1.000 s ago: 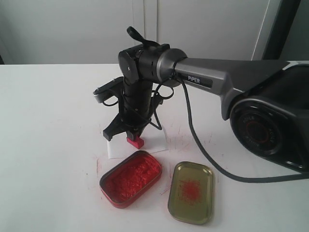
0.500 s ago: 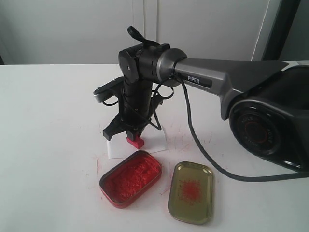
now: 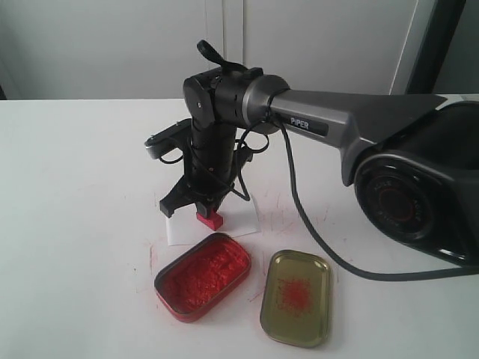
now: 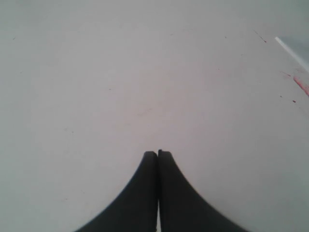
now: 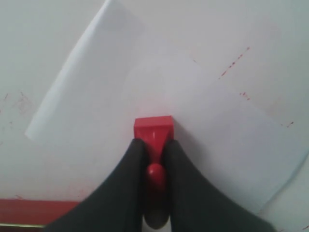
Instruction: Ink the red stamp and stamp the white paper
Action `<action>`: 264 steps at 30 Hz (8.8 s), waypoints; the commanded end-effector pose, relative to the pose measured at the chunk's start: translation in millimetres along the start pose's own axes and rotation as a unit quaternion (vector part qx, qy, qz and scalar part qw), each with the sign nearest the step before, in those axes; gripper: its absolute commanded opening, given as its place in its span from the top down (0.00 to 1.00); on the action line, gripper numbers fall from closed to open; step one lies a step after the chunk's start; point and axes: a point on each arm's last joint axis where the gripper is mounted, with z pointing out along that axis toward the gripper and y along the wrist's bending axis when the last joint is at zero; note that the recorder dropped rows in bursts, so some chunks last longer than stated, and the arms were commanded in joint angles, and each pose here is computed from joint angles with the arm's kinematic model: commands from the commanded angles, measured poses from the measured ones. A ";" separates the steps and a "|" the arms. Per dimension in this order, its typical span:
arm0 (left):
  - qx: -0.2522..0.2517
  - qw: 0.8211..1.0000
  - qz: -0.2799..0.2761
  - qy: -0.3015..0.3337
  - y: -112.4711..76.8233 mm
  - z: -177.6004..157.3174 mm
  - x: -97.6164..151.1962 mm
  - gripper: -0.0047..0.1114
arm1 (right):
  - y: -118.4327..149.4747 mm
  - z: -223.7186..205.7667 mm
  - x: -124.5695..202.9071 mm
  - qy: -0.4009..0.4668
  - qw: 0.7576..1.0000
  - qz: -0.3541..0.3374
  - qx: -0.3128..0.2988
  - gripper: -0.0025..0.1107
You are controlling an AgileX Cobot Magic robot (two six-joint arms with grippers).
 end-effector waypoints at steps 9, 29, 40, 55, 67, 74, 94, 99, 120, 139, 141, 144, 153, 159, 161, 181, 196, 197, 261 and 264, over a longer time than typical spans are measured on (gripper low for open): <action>0.001 1.000 -0.007 -0.001 -0.2 0.7 1.5 0.96 | -1.9 -3.7 7.2 0.008 1.000 0.006 -0.001 0.98; 0.001 1.000 -0.007 -0.001 -0.2 0.7 1.5 0.96 | -0.6 -69.3 6.5 -0.049 0.999 0.004 0.006 0.98; 0.001 1.000 -0.007 -0.001 -0.2 0.7 1.5 0.96 | -0.2 -70.9 7.9 -0.044 0.999 0.005 0.004 0.98; 0.001 1.000 -0.007 -0.001 -0.2 0.7 1.5 0.96 | -16.2 -106.4 18.4 -0.054 0.998 0.037 -0.018 0.98; 0.001 1.000 -0.007 -0.001 -0.2 0.7 1.5 0.96 | -103.5 -130.9 41.3 -0.124 0.970 0.144 -0.152 0.98; 0.001 1.000 -0.007 -0.001 -0.2 0.7 1.5 0.96 | -129.3 -122.6 57.1 -0.137 0.953 0.174 -0.205 0.98; 0.001 1.000 -0.007 -0.001 -0.2 0.7 1.5 0.96 | -130.0 -84.4 98.9 -0.152 0.914 0.239 -0.291 0.98; 0.001 1.000 -0.007 -0.001 -0.2 0.7 1.5 0.96 | -126.0 -70.3 106.0 -0.153 0.906 0.254 -0.302 0.98; 0.001 1.000 -0.007 -0.001 -0.2 0.7 1.5 0.96 | -143.6 -26.6 131.4 -0.178 0.882 0.341 -0.273 0.98; 0.001 1.000 -0.007 -0.001 -0.2 0.7 1.5 0.96 | -148.5 -15.5 134.8 -0.159 0.884 0.365 -0.245 0.82; 0.001 1.000 -0.007 -0.001 -0.2 0.7 1.5 0.96 | -148.5 -15.5 134.8 -0.159 0.884 0.366 -0.245 0.79; 0.001 1.000 -0.007 -0.001 -0.2 0.7 1.5 0.96 | -148.5 -15.5 135.0 -0.158 0.883 0.367 -0.245 0.76; 0.001 1.000 -0.007 -0.001 -0.2 0.7 1.5 0.96 | -155.5 -16.7 137.2 -0.158 0.886 0.387 -0.201 0.68; 0.001 1.000 -0.007 -0.001 -0.2 0.7 1.5 0.96 | -163.8 -40.4 138.4 -0.188 0.894 0.383 -0.135 0.68; 0.001 1.000 -0.007 -0.001 -0.2 0.7 1.5 0.96 | -165.0 -47.7 140.6 -0.187 0.902 0.372 -0.115 0.68; 0.001 1.000 -0.007 -0.001 -0.2 0.7 1.5 0.96 | -154.6 -91.9 191.8 -0.060 0.944 0.325 0.013 0.98; 0.001 1.000 -0.007 -0.001 -0.2 0.7 1.5 0.96 | -163.0 -117.0 253.0 -0.082 0.913 0.398 0.033 0.98; 0.001 1.000 -0.007 -0.001 -0.2 0.7 1.5 0.96 | -161.8 -120.5 258.3 -0.087 0.911 0.401 0.038 0.98; 0.001 1.000 -0.007 -0.001 -0.2 0.7 1.5 0.96 | -2.6 -214.9 401.5 -0.491 0.786 0.259 0.272 0.98; 0.001 1.000 -0.007 -0.001 -0.2 0.7 1.5 0.96 | -2.6 -214.9 401.5 -0.491 0.786 0.259 0.272 0.98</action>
